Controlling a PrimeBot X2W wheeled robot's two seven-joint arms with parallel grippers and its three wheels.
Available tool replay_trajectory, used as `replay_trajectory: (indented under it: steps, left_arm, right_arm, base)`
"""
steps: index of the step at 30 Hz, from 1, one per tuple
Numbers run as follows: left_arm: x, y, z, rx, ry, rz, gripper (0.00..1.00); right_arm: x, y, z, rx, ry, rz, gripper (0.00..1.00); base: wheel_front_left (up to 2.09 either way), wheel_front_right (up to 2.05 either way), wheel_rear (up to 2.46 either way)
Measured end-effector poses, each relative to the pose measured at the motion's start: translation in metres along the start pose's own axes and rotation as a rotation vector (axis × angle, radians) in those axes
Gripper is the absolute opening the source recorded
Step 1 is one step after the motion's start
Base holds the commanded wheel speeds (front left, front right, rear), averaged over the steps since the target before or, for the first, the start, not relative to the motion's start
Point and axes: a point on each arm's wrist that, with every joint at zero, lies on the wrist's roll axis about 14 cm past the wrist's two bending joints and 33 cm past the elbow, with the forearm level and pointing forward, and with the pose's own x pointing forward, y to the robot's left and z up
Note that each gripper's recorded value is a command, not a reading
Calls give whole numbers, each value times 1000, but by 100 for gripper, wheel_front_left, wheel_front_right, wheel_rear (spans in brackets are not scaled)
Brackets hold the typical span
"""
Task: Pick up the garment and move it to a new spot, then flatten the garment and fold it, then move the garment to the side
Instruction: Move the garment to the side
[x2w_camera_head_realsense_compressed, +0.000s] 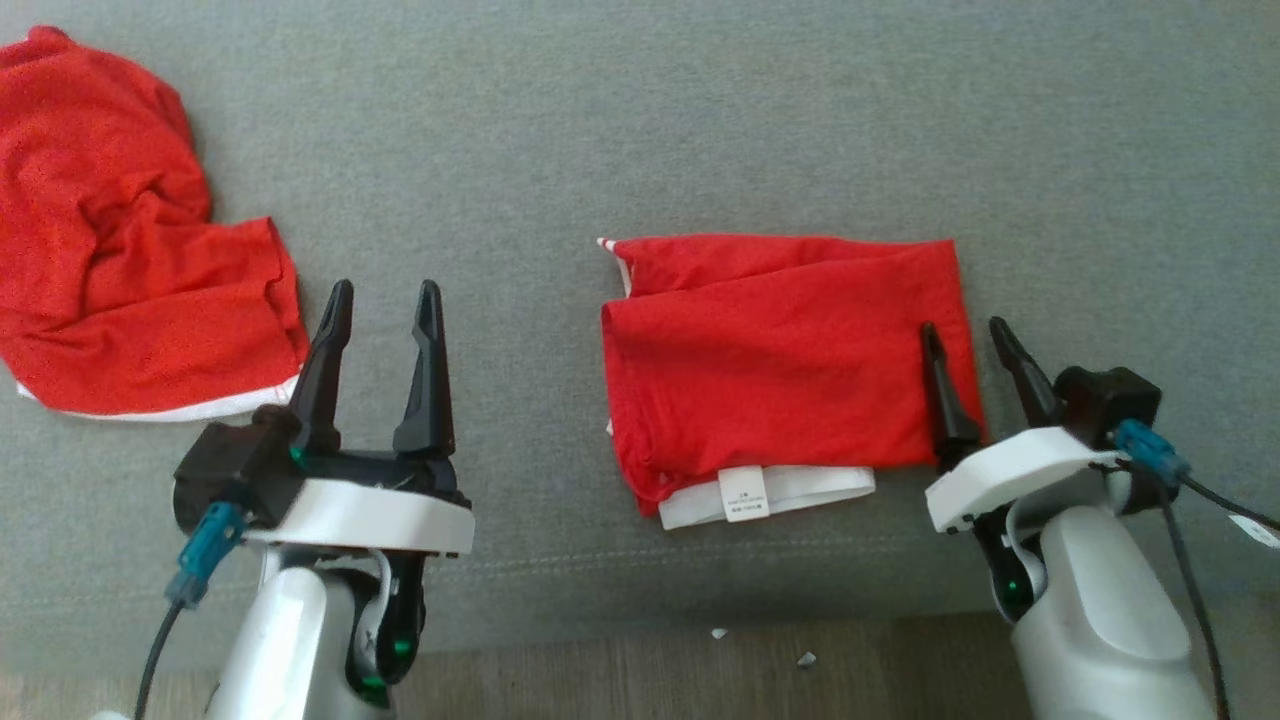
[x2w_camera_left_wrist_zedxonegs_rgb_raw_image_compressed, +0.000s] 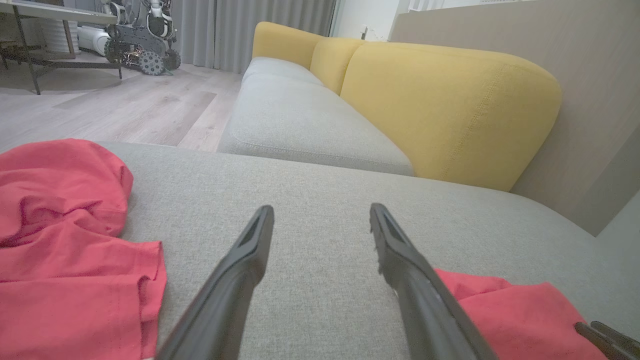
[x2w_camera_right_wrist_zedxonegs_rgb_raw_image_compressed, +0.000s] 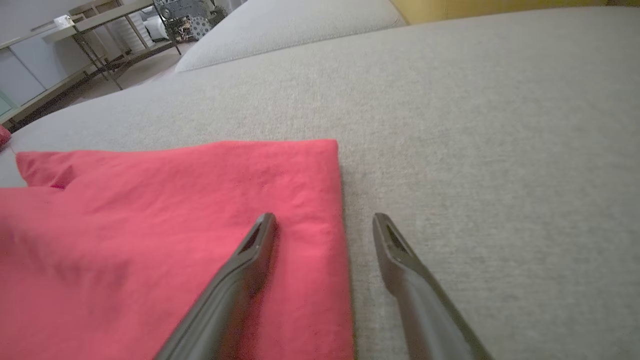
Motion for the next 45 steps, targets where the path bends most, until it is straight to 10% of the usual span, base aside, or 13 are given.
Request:
replay_trajectory:
  steps: [4,5,6,27,45]
  left_arm:
    - [-1,3,-2,2,7,9,100]
    - [-2,5,-3,4,9,15,100]
    - [-2,5,-3,4,9,15,100]
    - [35,-19,11,-15,-62,-74,100]
    - [109,-54,-35,-26,-53,-242,100]
  right_arm:
    - [6,7,-8,-6,34,25,96]
    - [9,11,-10,-2,45,38,25]
    - [9,11,-10,-2,45,38,0]
    - [34,-74,92,-445,-126,-14,0]
    - [43,-227,134,-355,-89,-331,0]
  base:
    - [0,0,0]
    - [0,0,0]
    - [0,0,0]
    - [0,0,0]
    - [0,0,0]
